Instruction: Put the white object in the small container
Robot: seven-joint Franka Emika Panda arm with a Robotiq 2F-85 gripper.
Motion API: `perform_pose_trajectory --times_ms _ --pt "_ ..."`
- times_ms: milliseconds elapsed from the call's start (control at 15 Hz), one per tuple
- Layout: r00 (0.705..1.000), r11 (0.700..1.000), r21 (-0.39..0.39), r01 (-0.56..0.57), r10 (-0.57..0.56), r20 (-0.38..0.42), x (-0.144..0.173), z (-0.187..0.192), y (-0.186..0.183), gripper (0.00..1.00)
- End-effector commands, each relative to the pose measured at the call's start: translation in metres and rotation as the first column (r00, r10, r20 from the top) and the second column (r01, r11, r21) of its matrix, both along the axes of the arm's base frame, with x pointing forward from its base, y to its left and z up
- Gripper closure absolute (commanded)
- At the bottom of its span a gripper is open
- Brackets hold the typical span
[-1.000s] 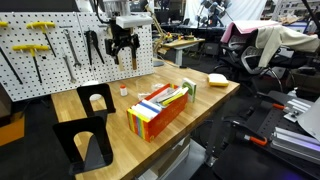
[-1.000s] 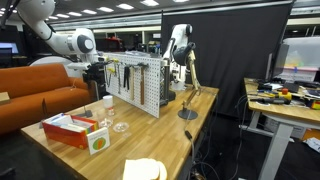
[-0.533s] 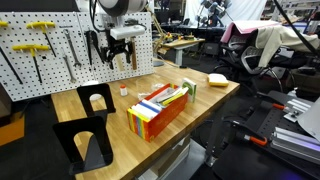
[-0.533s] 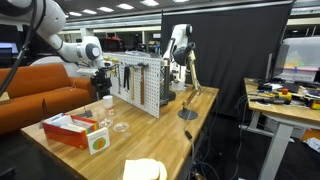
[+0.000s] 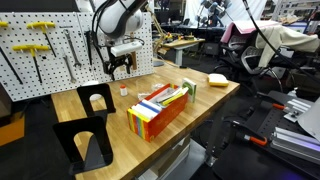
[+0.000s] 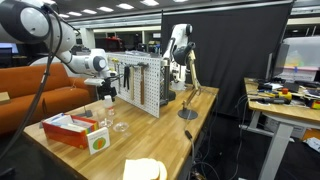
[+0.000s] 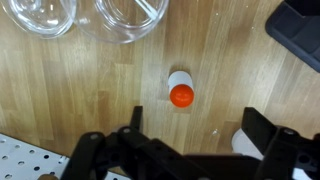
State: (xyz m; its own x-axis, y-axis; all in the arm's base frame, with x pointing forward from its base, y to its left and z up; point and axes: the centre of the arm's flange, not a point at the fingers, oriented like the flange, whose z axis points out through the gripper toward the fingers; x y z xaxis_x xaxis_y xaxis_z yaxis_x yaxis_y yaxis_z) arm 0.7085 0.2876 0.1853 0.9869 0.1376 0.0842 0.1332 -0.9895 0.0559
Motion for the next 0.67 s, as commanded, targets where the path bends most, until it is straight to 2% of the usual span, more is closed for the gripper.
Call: perform_pose_trajectory --times_ms 0,333,467,600 --pt "0.998 1.0 -0.01 0.022 -0.022 -0.051 0.014 -0.016 0.007 0.0" --pt "0.996 0.999 -0.022 0.025 -0.027 -0.084 0.022 -0.04 0.005 0.0" --pt "0.995 1.0 -0.022 0.022 -0.024 -0.093 0.026 -0.049 0.007 0.09" --pt "0.994 1.0 -0.023 0.02 -0.023 -0.103 0.029 -0.059 0.009 0.08"
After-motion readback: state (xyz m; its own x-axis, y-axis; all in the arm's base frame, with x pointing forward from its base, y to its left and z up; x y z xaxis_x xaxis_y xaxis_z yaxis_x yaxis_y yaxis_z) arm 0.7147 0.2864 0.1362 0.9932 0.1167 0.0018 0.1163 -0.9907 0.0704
